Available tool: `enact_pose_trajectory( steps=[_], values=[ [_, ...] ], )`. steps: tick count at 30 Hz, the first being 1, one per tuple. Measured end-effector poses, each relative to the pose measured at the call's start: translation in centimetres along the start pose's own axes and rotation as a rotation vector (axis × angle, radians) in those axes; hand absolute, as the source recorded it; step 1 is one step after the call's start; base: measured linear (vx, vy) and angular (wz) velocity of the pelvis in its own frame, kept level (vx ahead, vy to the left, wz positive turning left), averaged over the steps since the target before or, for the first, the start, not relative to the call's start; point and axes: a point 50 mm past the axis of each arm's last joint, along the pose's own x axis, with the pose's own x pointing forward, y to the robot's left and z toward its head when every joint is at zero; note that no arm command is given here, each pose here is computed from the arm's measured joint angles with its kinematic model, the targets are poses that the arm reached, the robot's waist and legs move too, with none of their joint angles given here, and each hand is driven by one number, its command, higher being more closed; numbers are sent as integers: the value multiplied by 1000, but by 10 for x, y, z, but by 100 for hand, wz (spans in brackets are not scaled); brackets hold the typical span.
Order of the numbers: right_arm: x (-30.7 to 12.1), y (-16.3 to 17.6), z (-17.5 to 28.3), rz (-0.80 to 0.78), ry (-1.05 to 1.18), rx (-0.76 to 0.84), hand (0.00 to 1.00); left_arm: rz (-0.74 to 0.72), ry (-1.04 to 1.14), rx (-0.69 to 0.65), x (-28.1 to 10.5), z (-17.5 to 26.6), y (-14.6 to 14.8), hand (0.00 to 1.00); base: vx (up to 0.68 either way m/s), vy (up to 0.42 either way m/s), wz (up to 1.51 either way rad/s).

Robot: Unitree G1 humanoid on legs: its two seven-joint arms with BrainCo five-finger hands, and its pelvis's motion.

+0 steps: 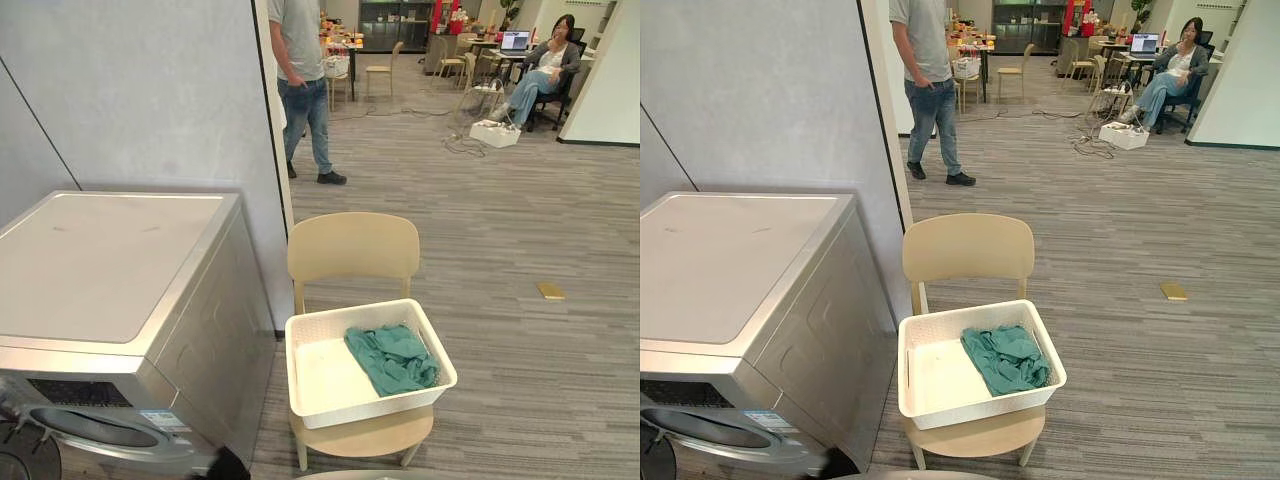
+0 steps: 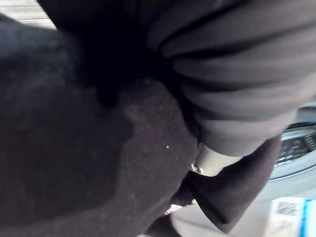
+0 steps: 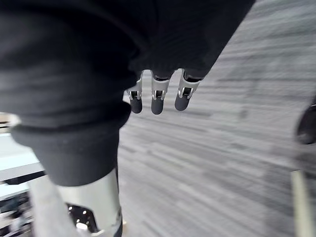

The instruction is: Pick up the laundry basket with both hands and put the clothes into the washing machine.

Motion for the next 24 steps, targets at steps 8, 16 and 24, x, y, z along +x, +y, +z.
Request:
enact_pose_trajectory(
  steps=[8,16,24],
  values=[
    [-13,-51,-59,-175,335,-25,0,-180,8,119,-2,2,-42,100,34,9,-25],
    [-6,17,-64,118,341,-278,0,-265,-44,174,-5,13,-62,100,-32,-27,6],
    [-1,73,-51,316,245,-592,0,-327,-170,219,-9,50,-89,100,-110,-126,128]
  ],
)
